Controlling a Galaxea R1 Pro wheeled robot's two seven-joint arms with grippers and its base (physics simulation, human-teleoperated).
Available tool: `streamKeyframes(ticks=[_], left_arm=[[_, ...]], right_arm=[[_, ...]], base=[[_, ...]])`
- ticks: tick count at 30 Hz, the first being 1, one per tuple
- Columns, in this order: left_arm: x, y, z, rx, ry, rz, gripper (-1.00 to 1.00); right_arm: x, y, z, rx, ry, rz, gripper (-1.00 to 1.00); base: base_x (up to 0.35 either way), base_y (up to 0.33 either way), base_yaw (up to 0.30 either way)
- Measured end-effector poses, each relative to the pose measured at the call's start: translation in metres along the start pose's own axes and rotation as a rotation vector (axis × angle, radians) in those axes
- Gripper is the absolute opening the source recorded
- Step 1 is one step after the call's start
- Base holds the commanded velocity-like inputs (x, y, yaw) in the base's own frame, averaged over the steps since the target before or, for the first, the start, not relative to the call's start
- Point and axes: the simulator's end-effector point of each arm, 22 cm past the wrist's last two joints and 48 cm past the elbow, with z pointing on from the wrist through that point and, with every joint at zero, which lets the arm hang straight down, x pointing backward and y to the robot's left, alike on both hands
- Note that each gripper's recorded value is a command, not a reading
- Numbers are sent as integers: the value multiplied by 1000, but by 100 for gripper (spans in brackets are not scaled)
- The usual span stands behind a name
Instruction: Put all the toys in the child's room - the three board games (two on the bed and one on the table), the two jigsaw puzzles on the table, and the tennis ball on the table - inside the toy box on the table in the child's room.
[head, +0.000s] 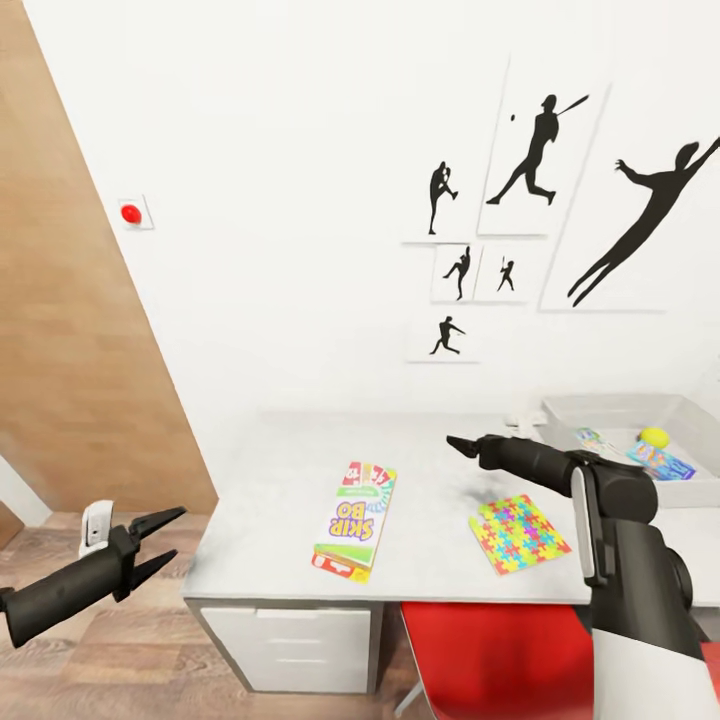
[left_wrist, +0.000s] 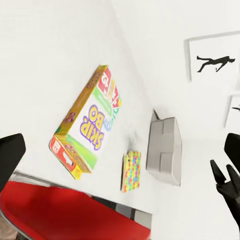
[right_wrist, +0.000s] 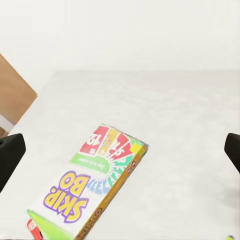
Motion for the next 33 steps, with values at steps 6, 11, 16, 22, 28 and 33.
streamKeyframes(ticks=[6, 11, 16, 22, 28, 33], left_arm=[[-13, 7, -16, -13, -50, -12, 100], [-22, 15, -25, -43, -83, -2, 100], [-24, 14, -28, -45, -92, 5, 100], [-25, 11, -30, -41, -98, 11, 100], [-24, 11, -31, -50, -100, 20, 100], [-22, 37, -30, -111, -97, -4, 100]], right_arm=[[-4, 4, -2, -1, -5, -9, 100], [-7, 6, -5, 0, -11, -14, 100], [-11, 8, -7, -1, -18, -18, 100], [-14, 10, -10, 0, -23, -24, 100], [6, -16, 5, 79, 39, 25, 100], [20, -42, 19, 160, 107, 94, 100]], base=[[0, 3, -4], [0, 190, 0], [0, 279, 0], [0, 304, 0], [16, 276, -8], [9, 73, -34]])
